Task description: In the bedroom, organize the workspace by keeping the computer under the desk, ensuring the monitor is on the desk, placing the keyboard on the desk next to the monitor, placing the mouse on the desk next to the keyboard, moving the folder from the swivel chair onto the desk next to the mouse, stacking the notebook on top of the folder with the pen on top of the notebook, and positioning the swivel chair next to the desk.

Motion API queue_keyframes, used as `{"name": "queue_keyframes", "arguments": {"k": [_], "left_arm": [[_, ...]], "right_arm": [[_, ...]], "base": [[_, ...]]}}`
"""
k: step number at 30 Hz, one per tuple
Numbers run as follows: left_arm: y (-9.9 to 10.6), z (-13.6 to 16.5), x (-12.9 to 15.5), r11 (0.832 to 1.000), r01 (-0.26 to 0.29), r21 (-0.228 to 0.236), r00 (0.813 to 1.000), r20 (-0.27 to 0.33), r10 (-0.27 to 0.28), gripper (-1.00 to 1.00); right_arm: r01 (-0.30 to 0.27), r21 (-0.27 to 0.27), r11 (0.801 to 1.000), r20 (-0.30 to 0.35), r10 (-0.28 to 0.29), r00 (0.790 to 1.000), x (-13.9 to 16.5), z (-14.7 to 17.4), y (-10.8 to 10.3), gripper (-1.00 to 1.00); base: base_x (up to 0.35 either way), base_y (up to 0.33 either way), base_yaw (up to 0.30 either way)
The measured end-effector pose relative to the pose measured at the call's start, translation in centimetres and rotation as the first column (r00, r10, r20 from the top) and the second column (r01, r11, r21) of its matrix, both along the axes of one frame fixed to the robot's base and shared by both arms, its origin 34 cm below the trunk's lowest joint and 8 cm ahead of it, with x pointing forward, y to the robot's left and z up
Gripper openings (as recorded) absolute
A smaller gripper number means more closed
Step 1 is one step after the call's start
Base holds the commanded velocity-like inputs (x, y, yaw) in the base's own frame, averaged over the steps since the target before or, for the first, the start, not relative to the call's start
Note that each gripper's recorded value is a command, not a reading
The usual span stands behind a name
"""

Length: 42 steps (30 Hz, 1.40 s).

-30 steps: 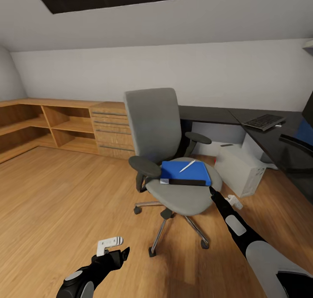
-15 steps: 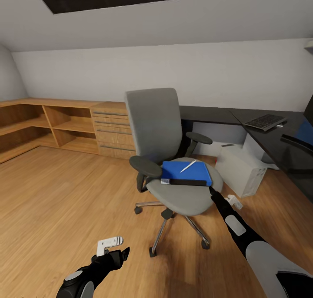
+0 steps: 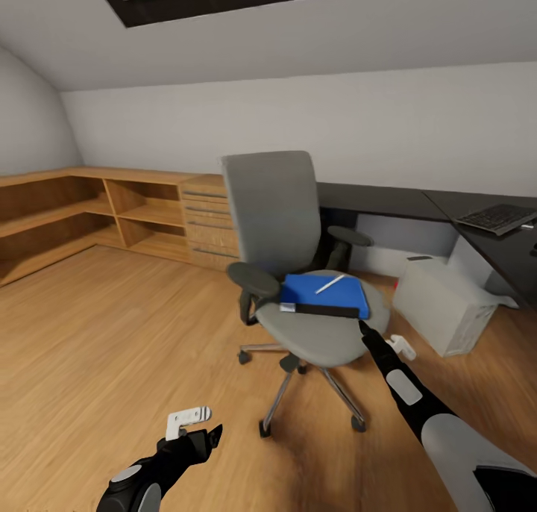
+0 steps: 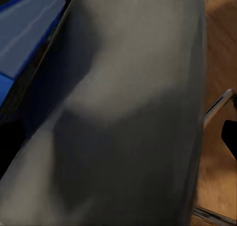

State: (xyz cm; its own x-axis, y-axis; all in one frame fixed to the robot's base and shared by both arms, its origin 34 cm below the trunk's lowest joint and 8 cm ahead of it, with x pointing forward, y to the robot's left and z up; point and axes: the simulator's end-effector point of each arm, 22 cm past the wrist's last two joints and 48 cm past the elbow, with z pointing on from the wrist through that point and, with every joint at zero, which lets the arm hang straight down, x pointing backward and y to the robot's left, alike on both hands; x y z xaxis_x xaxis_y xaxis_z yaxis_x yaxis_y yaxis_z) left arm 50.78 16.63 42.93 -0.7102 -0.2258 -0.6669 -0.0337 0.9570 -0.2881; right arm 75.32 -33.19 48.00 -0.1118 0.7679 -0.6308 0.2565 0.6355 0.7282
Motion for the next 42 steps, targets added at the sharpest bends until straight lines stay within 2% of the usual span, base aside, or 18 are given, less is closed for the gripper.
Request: {"name": "queue_keyframes", "arguments": {"k": [18, 35, 42], "left_arm": [[-0.07, -0.12, -0.05, 1.000, 0.000, 0.000, 1.000, -0.002, 0.000, 1.00], [-0.12, -0.42, -0.14, 1.000, 0.000, 0.000, 1.000, -0.010, -0.001, 1.00], [-0.12, -0.50, -0.14, 1.000, 0.001, 0.000, 1.000, -0.011, -0.001, 1.00]], "right_arm": [[0.008, 0.004, 1.000, -0.002, -0.008, 1.000, -0.04, -0.02, -0.26, 1.00], [0.010, 0.004, 1.000, -0.009, -0.010, 1.000, -0.09, -0.42, -0.31, 1.00], [-0.002, -0.003, 1.000, -0.005, 0.002, 1.000, 0.02, -0.37, 0.02, 1.00]], "base": [[0.204, -0.034, 0.217], [0.009, -0.004, 0.217], [0.000, 0.000, 0.056]]}}
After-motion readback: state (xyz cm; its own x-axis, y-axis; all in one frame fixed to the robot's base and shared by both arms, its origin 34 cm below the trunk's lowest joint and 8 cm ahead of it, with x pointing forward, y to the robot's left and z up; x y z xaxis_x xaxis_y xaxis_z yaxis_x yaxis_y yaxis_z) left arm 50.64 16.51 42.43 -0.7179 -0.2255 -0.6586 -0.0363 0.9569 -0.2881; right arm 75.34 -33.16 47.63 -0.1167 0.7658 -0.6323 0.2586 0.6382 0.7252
